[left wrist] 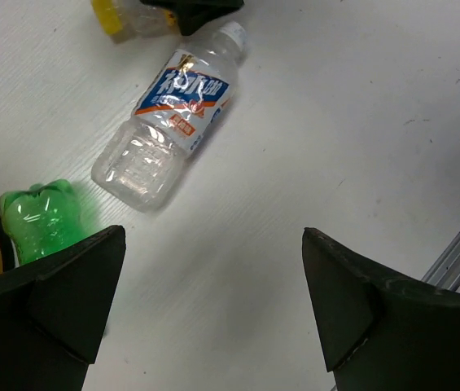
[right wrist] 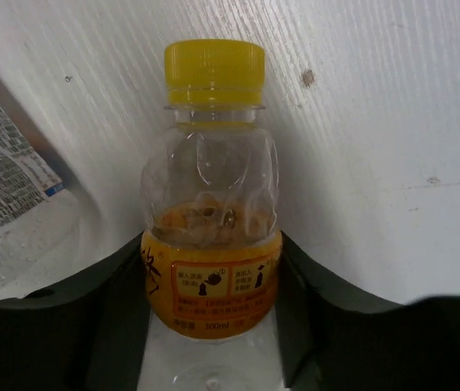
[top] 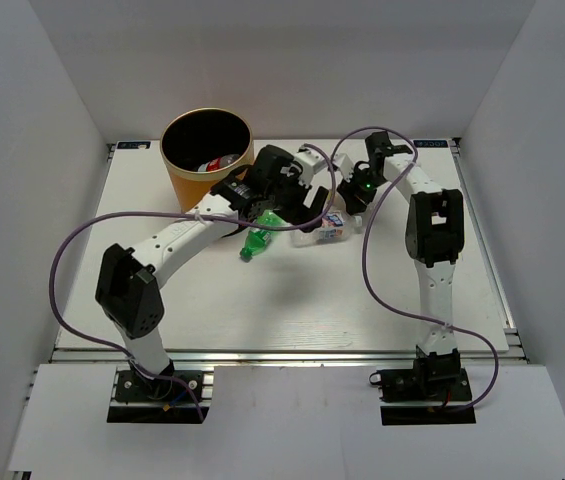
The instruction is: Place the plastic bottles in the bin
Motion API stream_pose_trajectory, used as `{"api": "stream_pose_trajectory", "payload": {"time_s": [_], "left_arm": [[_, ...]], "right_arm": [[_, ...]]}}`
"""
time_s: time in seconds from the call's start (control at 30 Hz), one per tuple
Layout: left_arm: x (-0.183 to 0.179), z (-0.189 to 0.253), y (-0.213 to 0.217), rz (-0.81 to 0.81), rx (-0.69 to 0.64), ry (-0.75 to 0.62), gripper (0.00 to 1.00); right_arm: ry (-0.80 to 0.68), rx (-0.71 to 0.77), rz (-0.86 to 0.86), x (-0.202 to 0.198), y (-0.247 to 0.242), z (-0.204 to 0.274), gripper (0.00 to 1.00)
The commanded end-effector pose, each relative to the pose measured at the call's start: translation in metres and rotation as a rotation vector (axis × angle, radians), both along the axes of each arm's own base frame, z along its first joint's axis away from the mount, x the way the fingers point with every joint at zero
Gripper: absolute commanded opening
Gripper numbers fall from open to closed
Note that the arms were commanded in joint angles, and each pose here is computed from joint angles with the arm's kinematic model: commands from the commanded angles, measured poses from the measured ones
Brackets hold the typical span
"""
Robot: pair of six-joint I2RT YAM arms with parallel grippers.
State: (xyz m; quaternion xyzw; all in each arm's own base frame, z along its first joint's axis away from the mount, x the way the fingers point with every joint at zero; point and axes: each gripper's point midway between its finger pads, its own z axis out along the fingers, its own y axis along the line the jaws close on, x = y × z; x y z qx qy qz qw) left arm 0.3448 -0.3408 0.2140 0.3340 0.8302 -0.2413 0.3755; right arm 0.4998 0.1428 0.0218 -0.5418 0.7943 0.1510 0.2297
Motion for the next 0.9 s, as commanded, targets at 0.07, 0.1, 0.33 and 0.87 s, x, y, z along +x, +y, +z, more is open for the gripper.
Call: {"api": "stream_pose_trajectory", "payload": {"time_s": [0.07,0.1,0.33,0.87], "left_arm": [[-0.009,0.038,-0.006,-0.058,-0.093,-0.103,0.99],[-0.016,0.024,0.0,-0.058,-0.076,-0.083,0.99],[-0.075,0.035,0.039,-0.007,-0.239,-0.117,0.99],[-0.161,-0.038,0.106,0.138,-0.165,0.142,0.99]], "right_arm": [[0.016,0.003,0.056,-0.014,0.001,0.016,0.31],[0.025,0.016,0.067,-0.018,0.003,0.021,0.25],[-0.329,0.314,0.108,0.02,0.062,0.191,0.12],[-0.594,1.308,0.372,-0.049,0.258,0.455,0.14]]}}
